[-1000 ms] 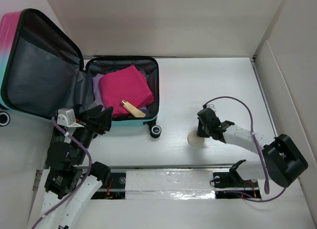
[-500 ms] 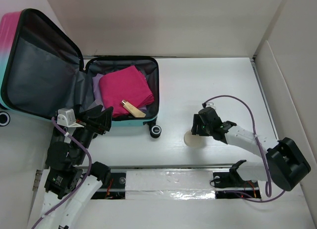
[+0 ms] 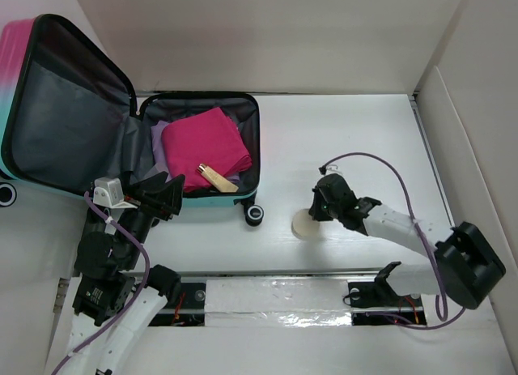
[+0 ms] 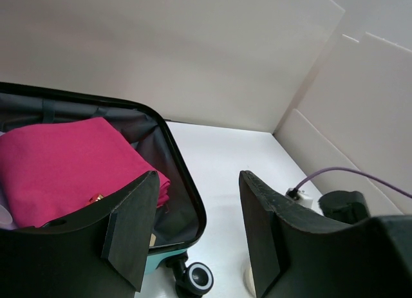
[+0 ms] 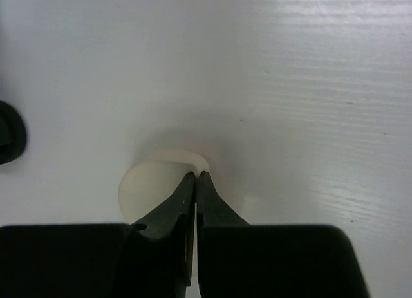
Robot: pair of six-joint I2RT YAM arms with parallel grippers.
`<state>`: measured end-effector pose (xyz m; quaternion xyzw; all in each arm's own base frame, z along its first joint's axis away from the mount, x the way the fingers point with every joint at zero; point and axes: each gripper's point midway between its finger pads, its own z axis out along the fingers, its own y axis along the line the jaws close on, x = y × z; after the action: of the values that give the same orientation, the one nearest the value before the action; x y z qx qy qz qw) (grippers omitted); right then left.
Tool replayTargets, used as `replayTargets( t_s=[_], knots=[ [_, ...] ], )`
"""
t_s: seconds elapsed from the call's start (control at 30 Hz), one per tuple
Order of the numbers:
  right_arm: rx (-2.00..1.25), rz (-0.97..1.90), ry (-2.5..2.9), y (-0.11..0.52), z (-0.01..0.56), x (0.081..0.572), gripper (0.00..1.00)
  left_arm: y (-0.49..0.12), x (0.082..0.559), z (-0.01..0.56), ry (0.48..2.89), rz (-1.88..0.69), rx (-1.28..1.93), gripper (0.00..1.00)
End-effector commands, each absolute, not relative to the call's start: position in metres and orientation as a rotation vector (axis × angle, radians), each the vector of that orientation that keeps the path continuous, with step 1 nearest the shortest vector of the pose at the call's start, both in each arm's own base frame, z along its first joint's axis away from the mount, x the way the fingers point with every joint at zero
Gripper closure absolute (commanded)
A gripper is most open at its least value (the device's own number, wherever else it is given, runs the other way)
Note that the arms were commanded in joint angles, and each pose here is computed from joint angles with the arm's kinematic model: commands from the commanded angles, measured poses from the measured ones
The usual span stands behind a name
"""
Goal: Pack the luggage
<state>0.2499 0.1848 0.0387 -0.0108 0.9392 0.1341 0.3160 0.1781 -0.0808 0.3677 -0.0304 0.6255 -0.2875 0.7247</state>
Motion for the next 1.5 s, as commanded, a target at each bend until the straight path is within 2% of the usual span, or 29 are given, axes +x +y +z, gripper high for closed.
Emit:
replayTargets(
  t_s=[0.0,0.1,0.13,0.23,0.27,0.3,0.33,0.37,0.4,0.5,0.57,0.6,0.67,0.7,0.73,0.8,0.83,0.87,0.97,1.0,1.1,1.2,1.23,1.3,1.4,1.47],
  knots=[
    [-0.044,0.521,2.215,0.218,0.122,0.277,1.00,-0.079,0.172,0.384,1.317,-0.647,-0.062,0.50],
    [-0.086,0.697,2.033,0.251,0.190,0.293,1.00,-0.080,0.173,0.383,1.318,-0.649,-0.058,0.50],
    [-0.119,0.766,1.930,0.270,0.232,0.304,1.00,-0.080,0.173,0.383,1.318,-0.648,-0.059,0.50],
    [-0.223,0.856,1.883,0.325,0.262,0.327,1.00,-0.079,0.177,0.381,1.330,-0.635,-0.072,0.50],
    [-0.273,0.957,1.769,0.357,0.317,0.328,1.00,-0.079,0.182,0.378,1.344,-0.623,-0.079,0.50],
    [-0.292,0.967,1.775,0.385,0.307,0.345,1.00,-0.079,0.184,0.376,1.355,-0.617,-0.082,0.50],
    [-0.292,0.978,1.750,0.398,0.318,0.358,0.89,-0.079,0.187,0.374,1.366,-0.607,-0.087,0.50],
    [-0.300,1.040,1.650,0.419,0.369,0.364,0.74,-0.078,0.194,0.369,1.389,-0.585,-0.103,0.50],
    [-0.327,1.028,1.736,0.438,0.337,0.377,0.49,-0.077,0.197,0.366,1.400,-0.573,-0.112,0.50],
    [-0.342,1.088,1.670,0.441,0.352,0.384,0.16,-0.074,0.210,0.355,1.444,-0.524,-0.148,0.50],
    [-0.336,1.106,1.610,0.423,0.368,0.366,0.11,-0.072,0.218,0.349,1.472,-0.498,-0.176,0.51],
    [-0.335,1.065,1.670,0.410,0.334,0.363,0.11,-0.071,0.220,0.349,1.477,-0.492,-0.191,0.51],
    [-0.342,1.006,1.646,0.380,0.339,0.344,0.27,-0.069,0.228,0.345,1.506,-0.468,-0.229,0.52],
    [-0.349,0.987,1.653,0.370,0.330,0.336,0.54,-0.067,0.230,0.349,1.506,-0.462,-0.246,0.53],
    [-0.373,0.939,1.723,0.357,0.290,0.326,0.69,-0.065,0.232,0.346,1.519,-0.449,-0.268,0.55],
    [-0.363,0.911,1.705,0.332,0.289,0.311,0.91,-0.059,0.238,0.348,1.528,-0.425,-0.331,0.60],
    [-0.392,0.871,1.743,0.322,0.262,0.303,0.93,-0.056,0.240,0.346,1.537,-0.410,-0.360,0.62],
    [-0.392,0.850,1.725,0.311,0.266,0.300,0.94,-0.050,0.244,0.343,1.547,-0.374,-0.403,0.65],
    [-0.411,0.762,1.777,0.292,0.244,0.293,0.99,-0.037,0.252,0.332,1.582,-0.294,-0.510,0.79],
    [-0.390,0.727,1.774,0.280,0.246,0.294,1.00,-0.034,0.254,0.331,1.592,-0.273,-0.534,0.88],
    [-0.388,0.686,1.725,0.264,0.241,0.290,1.00,-0.026,0.261,0.312,1.667,-0.191,-0.602,1.00],
    [-0.361,0.663,1.718,0.249,0.225,0.290,1.00,-0.017,0.281,0.288,1.763,-0.126,-0.650,1.00],
    [-0.359,0.665,1.711,0.248,0.226,0.289,1.00,0.008,0.290,0.284,1.760,-0.085,-0.726,1.00],
    [-0.382,0.660,1.759,0.247,0.219,0.284,1.00,0.009,0.314,0.254,1.910,-0.205,-0.714,1.00],
    [-0.394,0.661,1.762,0.247,0.229,0.282,0.98,0.045,0.308,0.239,1.891,-0.278,-0.873,1.00],
    [-0.390,0.664,1.744,0.244,0.235,0.279,0.94,0.059,0.283,0.264,1.748,-0.186,-0.890,0.87]
  ],
)
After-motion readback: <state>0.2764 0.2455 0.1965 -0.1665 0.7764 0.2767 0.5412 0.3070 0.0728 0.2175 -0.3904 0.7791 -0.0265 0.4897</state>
